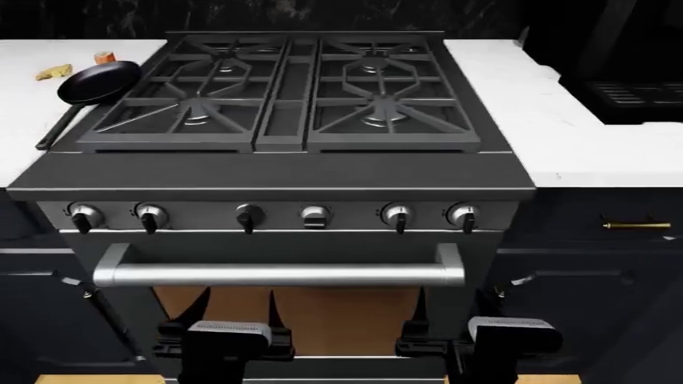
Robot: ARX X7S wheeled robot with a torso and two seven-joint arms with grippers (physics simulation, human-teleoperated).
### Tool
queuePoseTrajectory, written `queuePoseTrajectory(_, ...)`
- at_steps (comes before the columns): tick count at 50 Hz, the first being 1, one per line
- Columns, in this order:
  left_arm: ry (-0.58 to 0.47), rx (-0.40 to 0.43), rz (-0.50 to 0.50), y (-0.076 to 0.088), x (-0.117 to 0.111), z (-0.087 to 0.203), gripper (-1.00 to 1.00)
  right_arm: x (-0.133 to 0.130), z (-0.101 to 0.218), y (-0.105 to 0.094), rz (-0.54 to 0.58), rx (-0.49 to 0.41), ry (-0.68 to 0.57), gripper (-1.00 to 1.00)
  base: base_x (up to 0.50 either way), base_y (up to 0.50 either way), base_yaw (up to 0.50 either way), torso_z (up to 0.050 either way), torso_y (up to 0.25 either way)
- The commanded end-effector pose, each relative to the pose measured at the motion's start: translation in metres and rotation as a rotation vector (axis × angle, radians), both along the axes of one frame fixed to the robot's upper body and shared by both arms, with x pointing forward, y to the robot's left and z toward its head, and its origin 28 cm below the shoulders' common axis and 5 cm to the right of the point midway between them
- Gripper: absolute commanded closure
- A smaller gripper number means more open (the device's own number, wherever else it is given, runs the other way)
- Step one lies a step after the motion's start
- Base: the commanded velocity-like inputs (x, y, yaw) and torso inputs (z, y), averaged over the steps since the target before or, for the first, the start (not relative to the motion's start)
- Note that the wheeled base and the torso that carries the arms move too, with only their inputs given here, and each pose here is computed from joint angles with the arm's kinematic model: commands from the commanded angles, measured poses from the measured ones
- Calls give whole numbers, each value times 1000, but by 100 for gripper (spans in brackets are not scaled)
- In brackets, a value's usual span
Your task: Place both pans onto different burners. Then place the ginger and the sushi on different pans.
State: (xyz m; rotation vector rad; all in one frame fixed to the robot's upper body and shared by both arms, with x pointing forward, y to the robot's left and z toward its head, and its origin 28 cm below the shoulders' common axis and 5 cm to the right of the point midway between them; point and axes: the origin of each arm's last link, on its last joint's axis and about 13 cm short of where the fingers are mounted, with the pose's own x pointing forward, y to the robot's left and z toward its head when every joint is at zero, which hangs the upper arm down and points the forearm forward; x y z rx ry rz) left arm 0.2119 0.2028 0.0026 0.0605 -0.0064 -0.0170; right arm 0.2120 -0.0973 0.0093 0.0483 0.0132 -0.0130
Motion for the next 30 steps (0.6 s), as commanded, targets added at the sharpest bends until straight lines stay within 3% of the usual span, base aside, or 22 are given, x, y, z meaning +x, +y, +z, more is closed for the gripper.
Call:
queuePoseTrajectory(1, 21, 11, -7, 0, -1, -3, -100, 0, -1, 0, -1, 5, 6, -100, 0, 500, 0, 0, 0)
queuePoseTrajectory(30, 44, 56, -17, -2, -3, -10, -100, 1, -6, -1, 8, -36, 36, -100, 0, 500, 0, 0, 0)
